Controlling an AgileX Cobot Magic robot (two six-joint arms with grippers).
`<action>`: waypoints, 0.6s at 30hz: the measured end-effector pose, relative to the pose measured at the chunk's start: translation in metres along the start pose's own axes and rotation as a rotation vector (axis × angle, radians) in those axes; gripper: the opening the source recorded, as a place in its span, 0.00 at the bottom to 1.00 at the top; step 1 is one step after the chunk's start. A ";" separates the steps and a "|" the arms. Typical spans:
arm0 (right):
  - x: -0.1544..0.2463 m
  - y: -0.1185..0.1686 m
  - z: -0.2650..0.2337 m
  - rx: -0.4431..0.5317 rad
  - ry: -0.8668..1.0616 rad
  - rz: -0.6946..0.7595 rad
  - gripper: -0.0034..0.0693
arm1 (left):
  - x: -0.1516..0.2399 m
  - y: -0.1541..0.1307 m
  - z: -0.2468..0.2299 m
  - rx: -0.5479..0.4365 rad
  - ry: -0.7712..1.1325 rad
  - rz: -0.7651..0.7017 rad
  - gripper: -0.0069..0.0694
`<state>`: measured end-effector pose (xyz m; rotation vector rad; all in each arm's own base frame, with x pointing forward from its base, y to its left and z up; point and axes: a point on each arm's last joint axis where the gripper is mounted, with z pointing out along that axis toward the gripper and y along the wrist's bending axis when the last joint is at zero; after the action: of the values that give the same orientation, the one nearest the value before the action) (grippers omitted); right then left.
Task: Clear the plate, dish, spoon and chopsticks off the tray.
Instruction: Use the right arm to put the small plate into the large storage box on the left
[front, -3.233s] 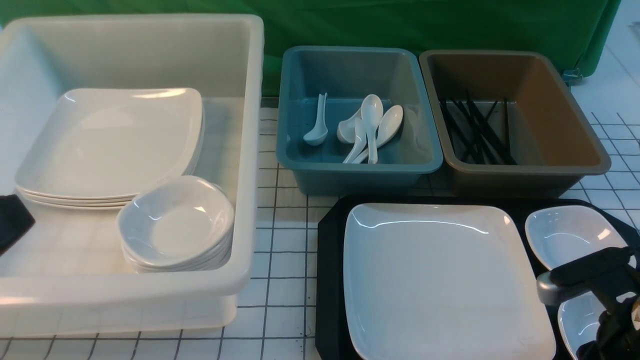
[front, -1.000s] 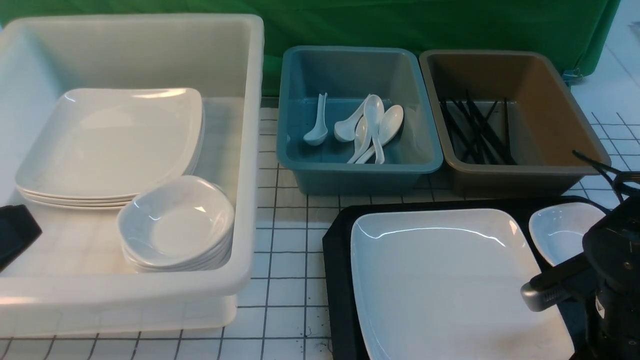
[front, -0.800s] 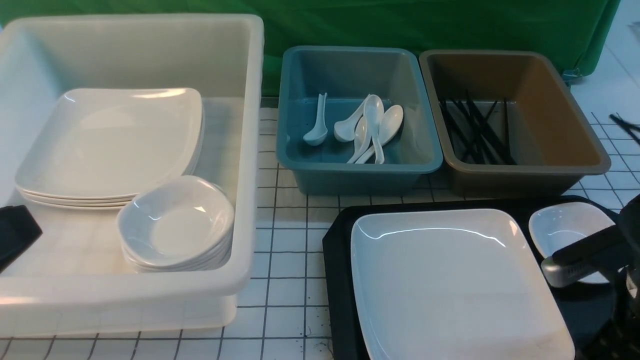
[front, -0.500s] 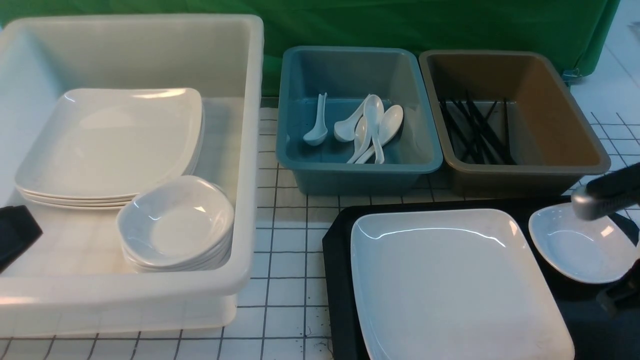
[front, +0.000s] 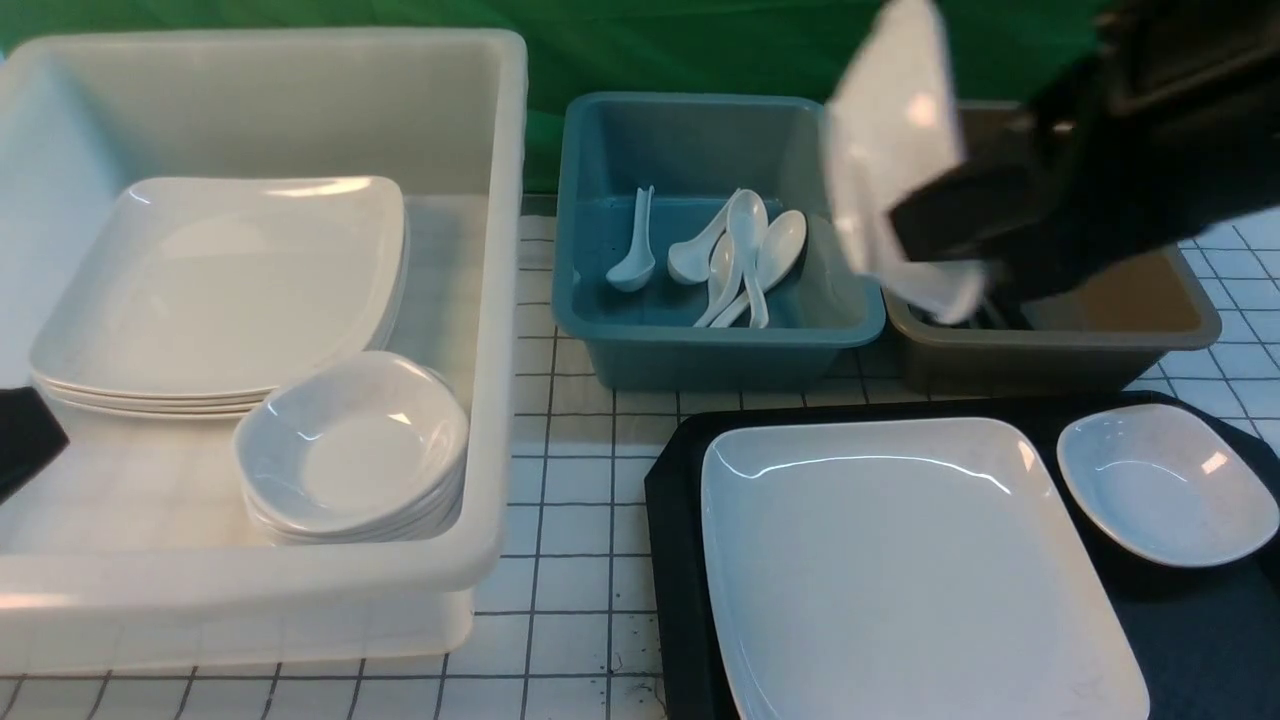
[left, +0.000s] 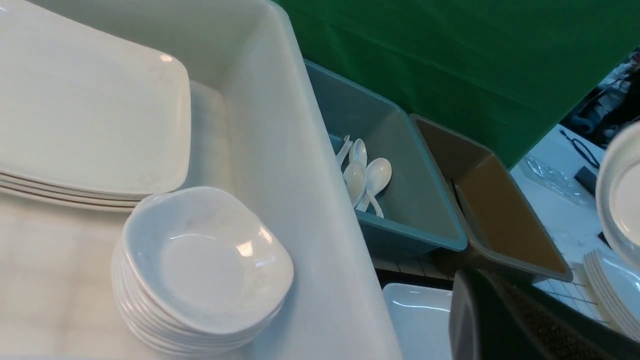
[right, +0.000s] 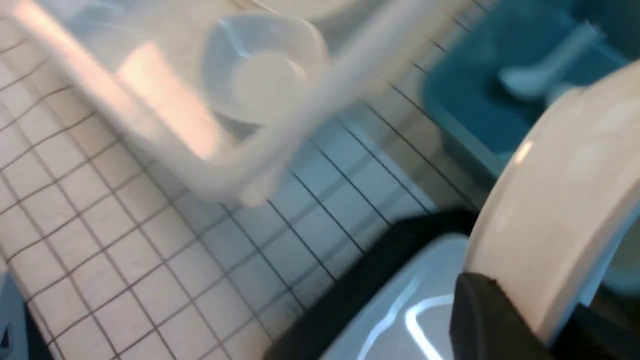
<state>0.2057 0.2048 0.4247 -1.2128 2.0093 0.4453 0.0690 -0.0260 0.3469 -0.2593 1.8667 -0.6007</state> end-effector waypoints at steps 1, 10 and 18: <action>-0.007 0.008 0.009 -0.025 -0.008 -0.054 0.10 | -0.002 0.000 0.001 -0.010 0.011 0.006 0.12; -0.042 0.062 0.161 -0.083 0.127 -0.435 0.10 | -0.024 0.018 0.016 -0.320 0.146 0.088 0.12; -0.057 0.089 0.231 -0.081 0.140 -0.546 0.10 | -0.031 0.023 0.031 -0.371 0.212 0.093 0.12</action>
<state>0.2400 0.4260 0.3050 -1.8092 1.6821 0.1734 0.1113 -0.0011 0.3515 -0.3591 2.1786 -0.2204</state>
